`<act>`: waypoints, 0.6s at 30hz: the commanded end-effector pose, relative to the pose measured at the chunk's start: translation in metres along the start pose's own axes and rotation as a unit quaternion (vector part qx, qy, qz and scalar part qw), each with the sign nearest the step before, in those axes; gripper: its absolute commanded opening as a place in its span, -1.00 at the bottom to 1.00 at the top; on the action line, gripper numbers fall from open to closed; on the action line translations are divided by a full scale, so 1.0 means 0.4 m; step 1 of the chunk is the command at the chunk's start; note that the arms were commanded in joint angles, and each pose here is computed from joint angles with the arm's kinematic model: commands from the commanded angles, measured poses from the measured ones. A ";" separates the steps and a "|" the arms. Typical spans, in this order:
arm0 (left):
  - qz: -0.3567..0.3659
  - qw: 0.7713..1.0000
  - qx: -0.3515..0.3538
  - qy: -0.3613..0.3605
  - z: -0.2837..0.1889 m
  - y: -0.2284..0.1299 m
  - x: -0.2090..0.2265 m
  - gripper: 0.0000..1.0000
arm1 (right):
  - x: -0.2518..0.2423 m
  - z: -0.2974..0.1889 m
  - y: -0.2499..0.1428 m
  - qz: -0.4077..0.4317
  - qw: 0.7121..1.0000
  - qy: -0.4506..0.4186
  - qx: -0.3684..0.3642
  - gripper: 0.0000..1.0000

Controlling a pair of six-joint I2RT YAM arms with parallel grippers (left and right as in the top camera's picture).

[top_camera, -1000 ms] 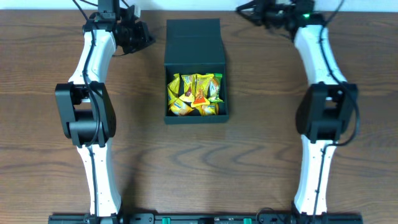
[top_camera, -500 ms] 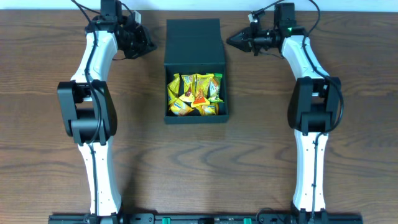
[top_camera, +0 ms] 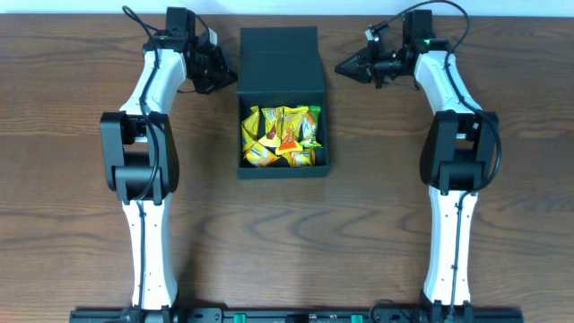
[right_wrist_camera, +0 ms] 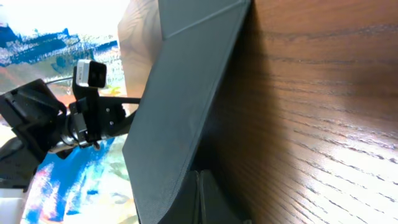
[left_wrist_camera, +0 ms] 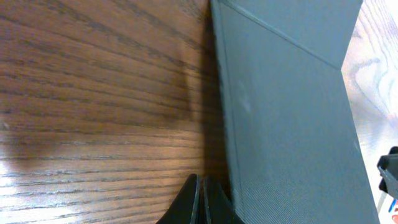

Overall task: Pack container
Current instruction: 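Grasp the black lid with both grippers and swing it forward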

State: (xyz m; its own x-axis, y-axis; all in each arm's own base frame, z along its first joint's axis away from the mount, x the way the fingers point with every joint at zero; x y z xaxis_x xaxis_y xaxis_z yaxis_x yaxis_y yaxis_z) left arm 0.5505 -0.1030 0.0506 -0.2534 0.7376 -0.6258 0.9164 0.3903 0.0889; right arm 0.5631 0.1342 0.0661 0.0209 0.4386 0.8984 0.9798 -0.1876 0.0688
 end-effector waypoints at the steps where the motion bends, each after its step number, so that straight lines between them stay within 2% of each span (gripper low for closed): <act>1: -0.018 1.000 -0.003 0.010 0.008 0.010 0.030 -0.89 | -0.024 0.015 -0.006 -0.005 1.000 0.002 0.007 -0.97; 8: -0.027 1.000 0.009 0.007 0.032 0.002 0.046 -0.89 | -0.049 0.056 -0.024 0.011 0.999 0.018 0.026 -0.97; 18: -0.044 0.999 0.017 -0.007 0.061 -0.003 0.044 -0.89 | -0.029 0.097 -0.026 -0.007 0.999 0.023 0.028 -0.97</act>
State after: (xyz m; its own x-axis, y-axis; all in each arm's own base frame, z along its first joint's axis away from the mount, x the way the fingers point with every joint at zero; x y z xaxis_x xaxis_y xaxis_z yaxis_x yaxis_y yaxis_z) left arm 0.5531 -0.0996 0.0287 -0.3107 0.7119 -0.6298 0.9022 0.4295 0.0404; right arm 0.5642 0.1542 0.0407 -0.0068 0.4214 0.9069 0.9853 -0.1520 0.0781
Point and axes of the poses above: each gripper's point midway between its finger pads, its own z axis out along the fingers, its own x axis along the line the jaws close on, y = z × x, the point moved 2 cm from there along -z, back along the fingers, and after that the axes turned 3 degrees about -z, right-handed, at the moved point
